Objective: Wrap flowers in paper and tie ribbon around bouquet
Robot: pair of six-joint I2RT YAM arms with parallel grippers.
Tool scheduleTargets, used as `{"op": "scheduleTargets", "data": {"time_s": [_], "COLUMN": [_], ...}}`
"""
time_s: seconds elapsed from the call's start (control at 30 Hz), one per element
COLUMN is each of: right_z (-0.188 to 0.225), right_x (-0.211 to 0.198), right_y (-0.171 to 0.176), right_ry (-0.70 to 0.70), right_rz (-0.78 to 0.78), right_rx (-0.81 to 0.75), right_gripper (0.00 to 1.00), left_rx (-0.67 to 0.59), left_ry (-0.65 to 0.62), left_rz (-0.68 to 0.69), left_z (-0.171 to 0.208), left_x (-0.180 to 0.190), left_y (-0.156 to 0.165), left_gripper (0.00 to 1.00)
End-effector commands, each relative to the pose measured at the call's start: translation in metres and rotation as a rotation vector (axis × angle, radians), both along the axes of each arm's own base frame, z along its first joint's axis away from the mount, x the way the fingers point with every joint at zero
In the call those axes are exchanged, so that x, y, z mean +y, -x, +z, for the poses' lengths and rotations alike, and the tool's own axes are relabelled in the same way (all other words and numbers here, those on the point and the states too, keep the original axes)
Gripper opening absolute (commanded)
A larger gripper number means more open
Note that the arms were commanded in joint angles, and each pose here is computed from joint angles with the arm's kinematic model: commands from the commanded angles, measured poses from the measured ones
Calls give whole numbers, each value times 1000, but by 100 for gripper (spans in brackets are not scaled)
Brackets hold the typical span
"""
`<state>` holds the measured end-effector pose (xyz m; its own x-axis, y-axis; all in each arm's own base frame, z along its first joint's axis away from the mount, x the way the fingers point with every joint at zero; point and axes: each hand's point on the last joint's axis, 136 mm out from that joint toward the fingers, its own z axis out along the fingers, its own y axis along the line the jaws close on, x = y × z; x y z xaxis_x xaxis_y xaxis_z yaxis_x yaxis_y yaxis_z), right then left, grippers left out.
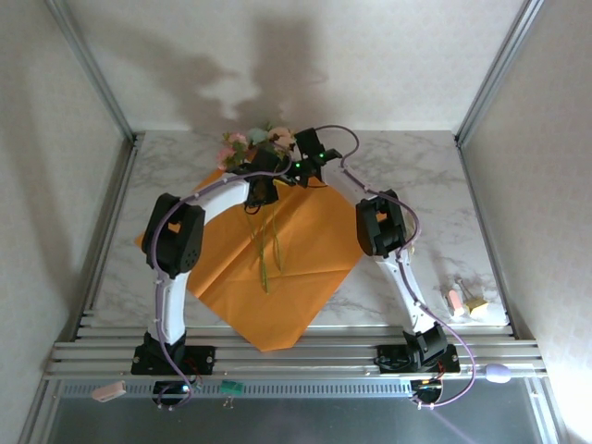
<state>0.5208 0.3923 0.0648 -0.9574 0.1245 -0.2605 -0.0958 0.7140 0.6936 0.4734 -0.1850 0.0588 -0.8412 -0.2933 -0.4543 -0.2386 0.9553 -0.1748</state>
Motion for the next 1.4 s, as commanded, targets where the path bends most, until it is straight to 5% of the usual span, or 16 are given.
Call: {"op": "scheduleTargets", "data": {"time_s": [0.0, 0.27, 0.53, 0.83, 1.0, 1.37], "right_z": [5, 4, -8, 2, 22, 69], "right_x": [18, 30, 34, 18, 8, -17], "right_y": [7, 11, 19, 24, 28, 38], "right_ry": [-30, -49, -28, 54, 80, 148], "right_rz": [23, 47, 43, 20, 15, 20], "right_rx": [7, 9, 36, 26, -16, -80], "right_gripper": [0, 0, 0, 31, 38, 52], "left_rx": [-64, -21, 10, -10, -8, 127], "left_ry": [82, 278, 310, 310, 302, 350], "left_rz": [44, 179, 208, 206, 212, 147], "left_z": [41, 29, 9, 23, 35, 42], "left_x": [4, 48, 67, 66, 68, 52], "left_y": [3, 32, 38, 48, 63, 155], "left_gripper": [25, 17, 11, 12, 16, 26]}}
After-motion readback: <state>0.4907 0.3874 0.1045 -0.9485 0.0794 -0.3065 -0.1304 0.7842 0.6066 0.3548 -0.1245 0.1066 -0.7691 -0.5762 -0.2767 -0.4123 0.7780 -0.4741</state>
